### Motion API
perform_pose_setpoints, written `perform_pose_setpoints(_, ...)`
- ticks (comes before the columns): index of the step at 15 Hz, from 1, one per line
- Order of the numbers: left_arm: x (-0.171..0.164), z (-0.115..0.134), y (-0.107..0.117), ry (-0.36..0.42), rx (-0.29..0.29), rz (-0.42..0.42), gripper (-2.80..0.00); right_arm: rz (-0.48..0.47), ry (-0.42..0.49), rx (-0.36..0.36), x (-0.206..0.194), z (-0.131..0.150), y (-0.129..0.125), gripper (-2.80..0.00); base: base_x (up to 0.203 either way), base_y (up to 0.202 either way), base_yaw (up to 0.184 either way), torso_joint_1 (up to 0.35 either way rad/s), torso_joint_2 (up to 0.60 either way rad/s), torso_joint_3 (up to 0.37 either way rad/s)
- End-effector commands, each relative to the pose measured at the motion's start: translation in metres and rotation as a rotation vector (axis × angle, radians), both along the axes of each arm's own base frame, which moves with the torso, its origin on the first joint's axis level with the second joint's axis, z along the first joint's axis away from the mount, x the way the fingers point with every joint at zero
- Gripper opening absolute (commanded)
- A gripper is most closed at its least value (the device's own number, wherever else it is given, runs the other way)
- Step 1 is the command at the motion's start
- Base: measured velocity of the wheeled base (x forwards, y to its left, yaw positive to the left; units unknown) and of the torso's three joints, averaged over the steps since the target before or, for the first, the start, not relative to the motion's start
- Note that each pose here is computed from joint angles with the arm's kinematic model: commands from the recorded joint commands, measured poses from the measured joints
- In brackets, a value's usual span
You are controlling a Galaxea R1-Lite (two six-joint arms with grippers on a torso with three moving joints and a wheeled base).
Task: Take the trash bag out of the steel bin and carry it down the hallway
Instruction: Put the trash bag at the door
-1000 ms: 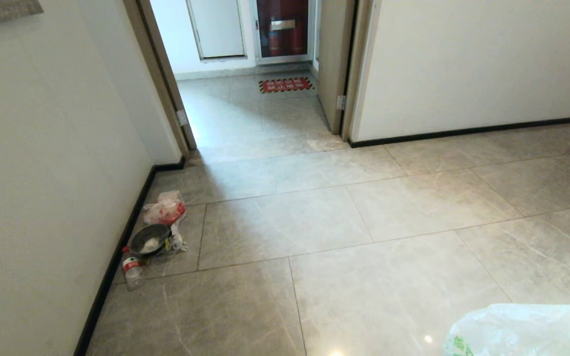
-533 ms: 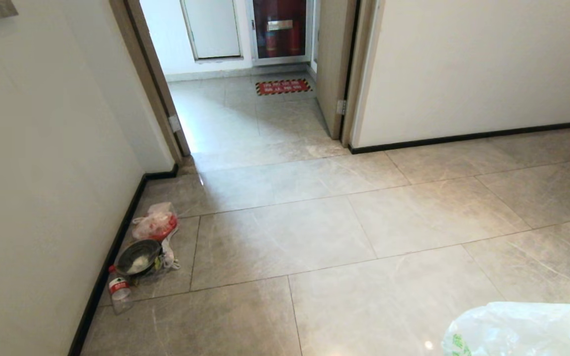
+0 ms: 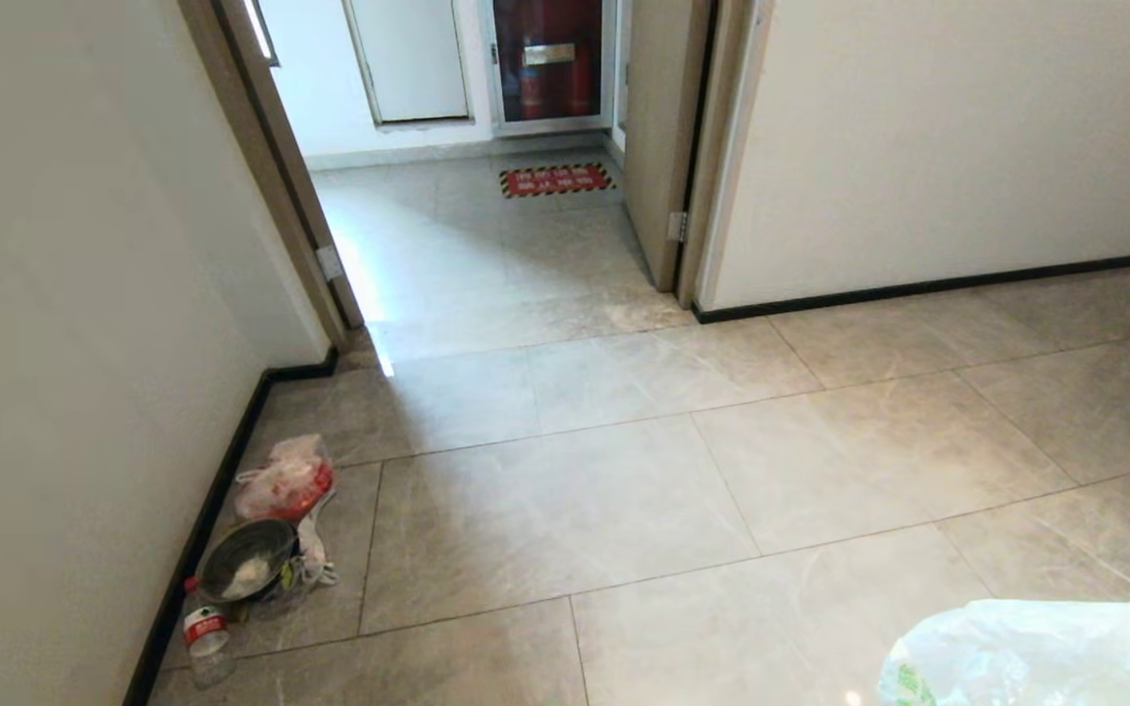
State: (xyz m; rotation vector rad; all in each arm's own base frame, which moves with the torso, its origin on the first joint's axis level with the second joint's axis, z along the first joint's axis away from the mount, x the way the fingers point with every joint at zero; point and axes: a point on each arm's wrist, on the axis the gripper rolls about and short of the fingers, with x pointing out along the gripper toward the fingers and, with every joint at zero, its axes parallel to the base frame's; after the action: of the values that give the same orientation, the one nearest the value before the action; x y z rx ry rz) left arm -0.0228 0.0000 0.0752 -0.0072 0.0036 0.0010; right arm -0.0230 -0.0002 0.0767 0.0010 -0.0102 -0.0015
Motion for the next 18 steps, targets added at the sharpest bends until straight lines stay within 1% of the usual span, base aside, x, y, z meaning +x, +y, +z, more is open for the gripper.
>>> perform_pose_setpoints(1, 0.0, 0.0, 0.0, -0.001, 0.0, -0.001, -2.8, 0.0, 0.001, 0.001, 0.0001, 0.0, 0.0, -2.8, 0.184, 0.0, 0.0, 0.009, 0.0, 0.002)
perform_pose_setpoints(18, 0.0, 0.0001, 0.0, -0.002, 0.001, -0.001, -2.8, 0.0, -0.001, -0.002, 0.0001, 0.0002, 0.0, -2.8, 0.186, 0.0, -0.003, 0.001, 0.0, 0.003)
